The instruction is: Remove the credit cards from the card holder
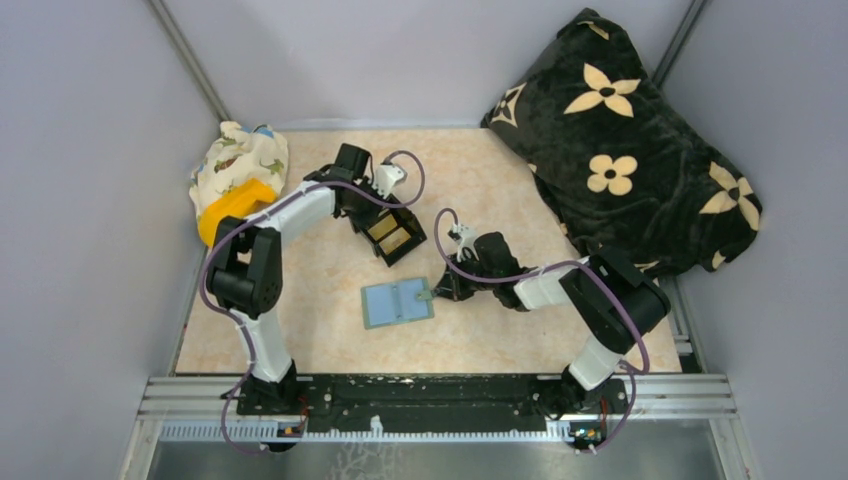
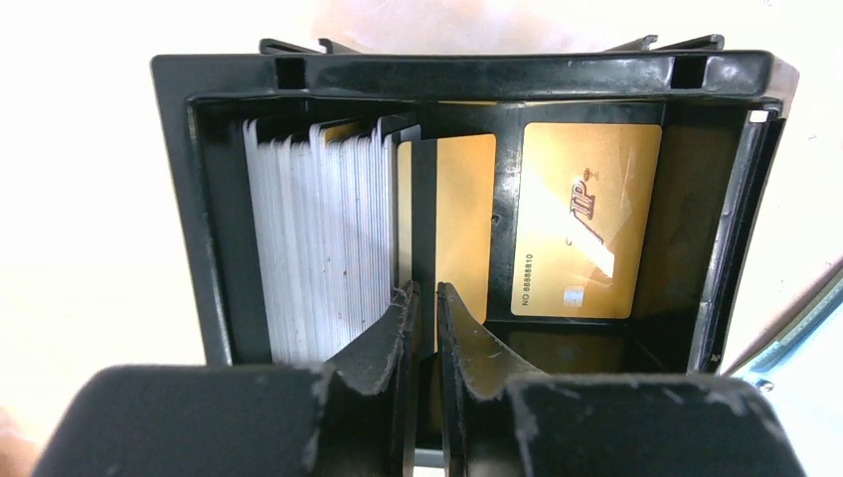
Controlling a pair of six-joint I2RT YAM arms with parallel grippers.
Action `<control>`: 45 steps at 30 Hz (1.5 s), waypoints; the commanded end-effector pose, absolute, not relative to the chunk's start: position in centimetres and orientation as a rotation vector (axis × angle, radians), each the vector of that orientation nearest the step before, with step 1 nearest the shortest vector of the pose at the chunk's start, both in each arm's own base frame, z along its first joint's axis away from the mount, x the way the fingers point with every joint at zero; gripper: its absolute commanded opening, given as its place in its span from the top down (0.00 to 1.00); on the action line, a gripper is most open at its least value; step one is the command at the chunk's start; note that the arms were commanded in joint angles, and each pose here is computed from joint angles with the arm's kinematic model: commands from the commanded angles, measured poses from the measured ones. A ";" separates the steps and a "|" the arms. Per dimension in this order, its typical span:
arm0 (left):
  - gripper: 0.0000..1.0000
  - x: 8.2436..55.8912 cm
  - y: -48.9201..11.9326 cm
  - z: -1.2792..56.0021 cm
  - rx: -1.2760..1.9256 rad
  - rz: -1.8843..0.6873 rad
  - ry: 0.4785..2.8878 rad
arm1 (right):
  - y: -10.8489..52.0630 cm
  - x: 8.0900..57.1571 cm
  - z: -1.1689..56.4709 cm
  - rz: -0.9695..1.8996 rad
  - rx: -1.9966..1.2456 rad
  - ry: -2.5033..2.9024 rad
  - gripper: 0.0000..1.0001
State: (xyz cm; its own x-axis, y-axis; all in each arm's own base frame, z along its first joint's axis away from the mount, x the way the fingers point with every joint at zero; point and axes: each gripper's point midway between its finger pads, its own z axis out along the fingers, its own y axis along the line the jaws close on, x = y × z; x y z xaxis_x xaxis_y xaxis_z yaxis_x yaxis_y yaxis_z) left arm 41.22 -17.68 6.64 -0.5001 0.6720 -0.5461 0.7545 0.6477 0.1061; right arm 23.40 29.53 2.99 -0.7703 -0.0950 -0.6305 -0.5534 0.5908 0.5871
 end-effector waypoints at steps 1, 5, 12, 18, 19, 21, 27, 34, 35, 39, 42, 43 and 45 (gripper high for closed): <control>0.83 41.5 -18.1 10.2 1.084 -0.184 2.233 | 29.9 23.8 2.7 1.131 -0.513 2.251 1.00; 0.83 41.4 -18.7 12.0 1.071 -0.194 2.189 | 30.0 23.8 2.7 1.135 -0.513 2.251 1.00; 0.83 40.7 -21.0 17.7 0.995 -0.284 2.037 | 29.9 24.0 3.1 1.125 -0.517 2.239 1.00; 0.83 40.0 -21.3 24.0 0.685 -0.379 1.888 | 29.6 24.5 4.9 1.088 -0.523 2.186 1.00; 0.82 39.7 -21.2 25.1 0.624 -0.405 1.854 | 29.5 24.6 5.3 1.077 -0.522 2.176 1.00; 0.60 38.4 -21.2 26.8 0.505 -0.491 1.789 | 29.1 25.0 6.3 1.045 -0.509 2.149 0.97; 0.11 34.1 -21.7 27.2 0.313 -0.758 1.711 | 27.7 26.1 8.6 0.940 -0.456 2.086 0.67; 0.00 30.6 -20.9 27.5 0.150 -0.931 1.586 | 26.7 27.0 10.0 0.851 -0.422 2.074 0.56; 0.00 30.6 -20.1 26.2 0.095 -0.911 1.606 | 26.6 27.1 10.2 0.840 -0.420 2.076 0.55; 0.05 30.5 -17.8 22.6 -0.110 -0.848 1.702 | 26.3 27.3 10.9 0.824 -0.415 2.064 0.55; 0.03 30.1 -16.7 20.7 -0.196 -0.810 1.770 | 26.4 27.3 11.0 0.825 -0.415 2.067 0.55; 0.02 29.9 -16.4 20.5 -0.207 -0.797 1.779 | 26.5 27.3 10.9 0.828 -0.416 2.069 0.55; 0.00 29.5 -16.0 19.9 -0.226 -0.787 1.788 | 26.6 27.1 10.5 0.832 -0.416 2.080 0.55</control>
